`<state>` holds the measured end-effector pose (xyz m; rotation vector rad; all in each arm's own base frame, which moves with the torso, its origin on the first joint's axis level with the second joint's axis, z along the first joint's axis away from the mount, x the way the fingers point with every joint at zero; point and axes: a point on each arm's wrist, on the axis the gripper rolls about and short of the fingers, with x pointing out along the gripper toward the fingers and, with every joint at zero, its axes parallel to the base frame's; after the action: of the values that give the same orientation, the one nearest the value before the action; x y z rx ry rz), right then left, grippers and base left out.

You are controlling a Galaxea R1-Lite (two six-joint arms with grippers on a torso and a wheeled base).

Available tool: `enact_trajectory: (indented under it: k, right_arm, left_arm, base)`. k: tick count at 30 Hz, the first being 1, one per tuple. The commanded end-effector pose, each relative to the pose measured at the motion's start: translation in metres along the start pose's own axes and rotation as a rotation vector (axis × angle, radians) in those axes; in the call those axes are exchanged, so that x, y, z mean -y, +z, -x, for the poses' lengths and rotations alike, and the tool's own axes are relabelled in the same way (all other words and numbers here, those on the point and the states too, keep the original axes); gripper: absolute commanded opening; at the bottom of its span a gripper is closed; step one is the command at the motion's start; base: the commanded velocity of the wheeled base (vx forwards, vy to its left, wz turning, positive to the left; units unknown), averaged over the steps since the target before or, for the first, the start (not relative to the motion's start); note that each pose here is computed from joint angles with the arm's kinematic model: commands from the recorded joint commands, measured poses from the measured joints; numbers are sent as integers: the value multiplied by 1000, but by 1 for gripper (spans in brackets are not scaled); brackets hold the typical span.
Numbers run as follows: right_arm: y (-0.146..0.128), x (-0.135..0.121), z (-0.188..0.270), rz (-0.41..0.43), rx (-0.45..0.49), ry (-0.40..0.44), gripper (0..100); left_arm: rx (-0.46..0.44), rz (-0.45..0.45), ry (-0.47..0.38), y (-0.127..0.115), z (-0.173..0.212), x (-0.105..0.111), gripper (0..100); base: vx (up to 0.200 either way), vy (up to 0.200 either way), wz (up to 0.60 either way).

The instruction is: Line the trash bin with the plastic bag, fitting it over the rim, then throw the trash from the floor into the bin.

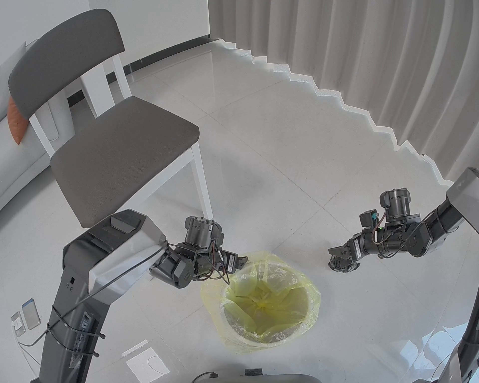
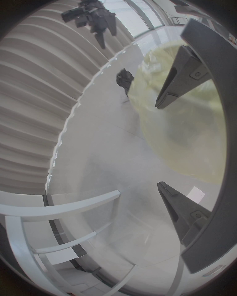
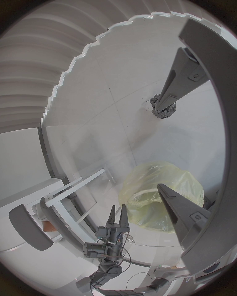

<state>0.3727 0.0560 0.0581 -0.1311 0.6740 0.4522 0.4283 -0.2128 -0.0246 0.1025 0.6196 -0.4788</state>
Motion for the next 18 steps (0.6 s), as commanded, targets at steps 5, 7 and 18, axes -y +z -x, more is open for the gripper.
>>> enact_trajectory:
  k: [5,7,18]
  right_arm:
    - [-3,1,1,2,-5,-2,100]
    - [-3,3,1,0,-2,7,100]
    - [-2,7,6,1,7,-4,100]
  left_arm:
    - [-106,-13,34,-15,-33,-8,100]
    - [-123,-10,36,-10,-36,-9,100]
    - [-64,97,181,12,-40,-56,100]
  base:
    - [0,0,0]
    - [0,0,0]
    - [0,0,0]
